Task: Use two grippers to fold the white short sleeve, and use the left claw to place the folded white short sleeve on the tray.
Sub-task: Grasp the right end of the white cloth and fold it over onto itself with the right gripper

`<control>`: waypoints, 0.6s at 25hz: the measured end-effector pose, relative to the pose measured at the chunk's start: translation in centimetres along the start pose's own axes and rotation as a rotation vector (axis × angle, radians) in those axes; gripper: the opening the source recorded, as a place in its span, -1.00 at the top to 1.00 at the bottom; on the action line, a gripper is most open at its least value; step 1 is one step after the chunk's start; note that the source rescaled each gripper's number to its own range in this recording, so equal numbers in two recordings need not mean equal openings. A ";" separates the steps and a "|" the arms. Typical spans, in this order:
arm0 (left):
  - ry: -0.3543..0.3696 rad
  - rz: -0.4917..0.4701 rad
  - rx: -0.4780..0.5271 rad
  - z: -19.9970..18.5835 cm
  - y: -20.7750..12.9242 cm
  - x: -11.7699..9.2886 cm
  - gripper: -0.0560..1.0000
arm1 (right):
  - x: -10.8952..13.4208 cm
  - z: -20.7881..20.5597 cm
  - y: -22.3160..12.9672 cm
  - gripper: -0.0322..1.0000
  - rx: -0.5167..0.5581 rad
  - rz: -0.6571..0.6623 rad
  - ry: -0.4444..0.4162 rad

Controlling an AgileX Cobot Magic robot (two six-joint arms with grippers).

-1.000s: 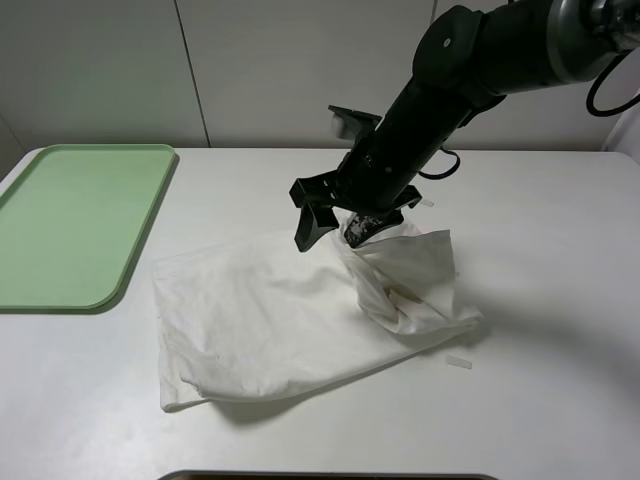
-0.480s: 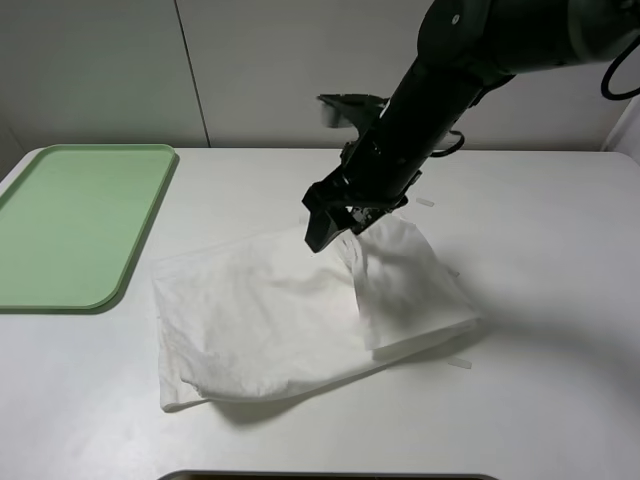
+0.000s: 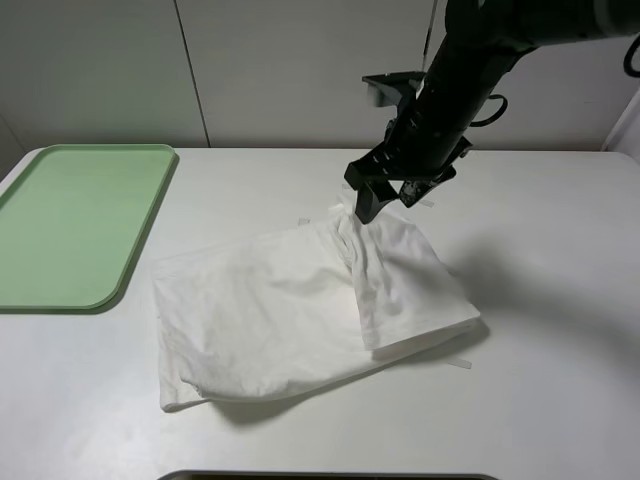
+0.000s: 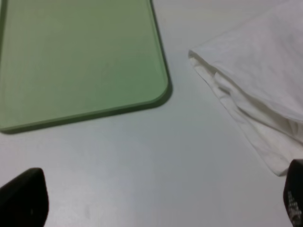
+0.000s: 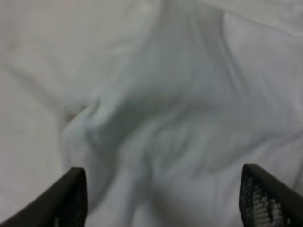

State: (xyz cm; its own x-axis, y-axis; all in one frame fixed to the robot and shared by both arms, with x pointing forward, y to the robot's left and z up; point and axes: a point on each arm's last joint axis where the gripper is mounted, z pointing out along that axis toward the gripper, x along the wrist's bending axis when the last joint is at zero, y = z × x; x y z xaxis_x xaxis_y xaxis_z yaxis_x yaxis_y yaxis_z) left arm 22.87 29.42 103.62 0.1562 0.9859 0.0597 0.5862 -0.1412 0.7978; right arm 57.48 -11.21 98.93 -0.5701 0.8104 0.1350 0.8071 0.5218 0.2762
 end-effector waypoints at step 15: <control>0.000 0.000 0.000 0.0 0.0 0.0 -1.00 | 4.5 7.4 2.0 -0.48 -0.080 -0.111 0.123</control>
State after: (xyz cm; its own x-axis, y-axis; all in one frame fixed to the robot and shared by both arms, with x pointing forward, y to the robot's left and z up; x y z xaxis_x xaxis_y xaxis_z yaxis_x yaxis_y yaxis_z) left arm 22.87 29.42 103.62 0.1562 0.9859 0.0597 0.5862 -0.1412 0.7978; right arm 57.73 -4.53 93.01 -0.6736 0.7075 0.2139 0.7262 0.5795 0.3700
